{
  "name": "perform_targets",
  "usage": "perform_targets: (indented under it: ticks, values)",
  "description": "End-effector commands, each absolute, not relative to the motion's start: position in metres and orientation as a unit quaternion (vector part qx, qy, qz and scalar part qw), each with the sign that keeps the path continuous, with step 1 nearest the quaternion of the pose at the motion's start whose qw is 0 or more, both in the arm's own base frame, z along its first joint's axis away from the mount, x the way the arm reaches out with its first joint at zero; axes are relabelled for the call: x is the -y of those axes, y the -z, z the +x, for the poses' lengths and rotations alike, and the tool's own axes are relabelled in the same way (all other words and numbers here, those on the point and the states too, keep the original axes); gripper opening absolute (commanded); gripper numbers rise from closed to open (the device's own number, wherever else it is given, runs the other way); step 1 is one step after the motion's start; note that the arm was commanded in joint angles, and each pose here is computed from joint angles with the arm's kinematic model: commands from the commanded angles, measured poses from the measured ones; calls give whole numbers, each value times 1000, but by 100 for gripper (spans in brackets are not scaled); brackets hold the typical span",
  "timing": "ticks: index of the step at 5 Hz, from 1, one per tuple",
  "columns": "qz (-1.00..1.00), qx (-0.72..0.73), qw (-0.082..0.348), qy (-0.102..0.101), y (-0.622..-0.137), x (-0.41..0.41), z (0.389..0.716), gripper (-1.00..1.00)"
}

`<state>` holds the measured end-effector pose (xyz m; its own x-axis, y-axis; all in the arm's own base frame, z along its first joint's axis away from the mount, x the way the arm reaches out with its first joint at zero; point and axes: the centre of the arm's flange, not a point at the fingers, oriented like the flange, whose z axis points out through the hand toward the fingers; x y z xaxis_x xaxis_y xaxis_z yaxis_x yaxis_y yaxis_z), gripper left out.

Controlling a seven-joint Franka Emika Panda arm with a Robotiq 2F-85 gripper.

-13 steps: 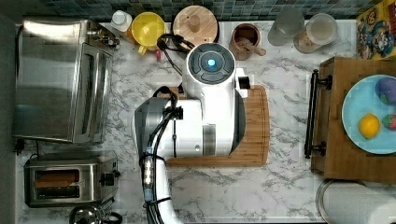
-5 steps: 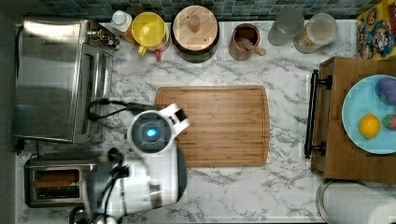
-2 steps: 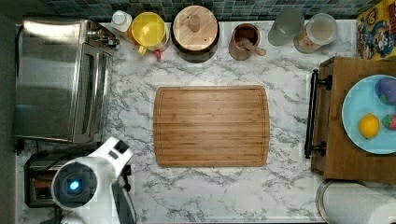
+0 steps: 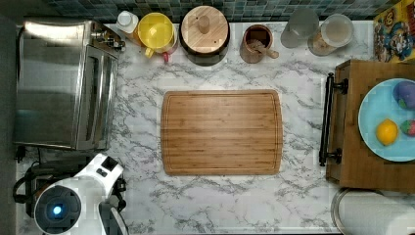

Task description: Turn on the toaster.

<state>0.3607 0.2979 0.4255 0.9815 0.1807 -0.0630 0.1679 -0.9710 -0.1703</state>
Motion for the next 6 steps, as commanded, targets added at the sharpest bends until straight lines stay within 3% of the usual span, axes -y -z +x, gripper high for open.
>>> perform_targets:
  ticks: [1, 2, 5, 6]
  values:
    - [-992, 78, 80, -56, -381, -305, 339, -100]
    - [-994, 67, 65, -57, -371, -299, 346, -100]
    - [-992, 62, 93, -61, -353, -295, 362, -100]
    - [-993, 58, 78, -66, -330, -299, 365, -100]
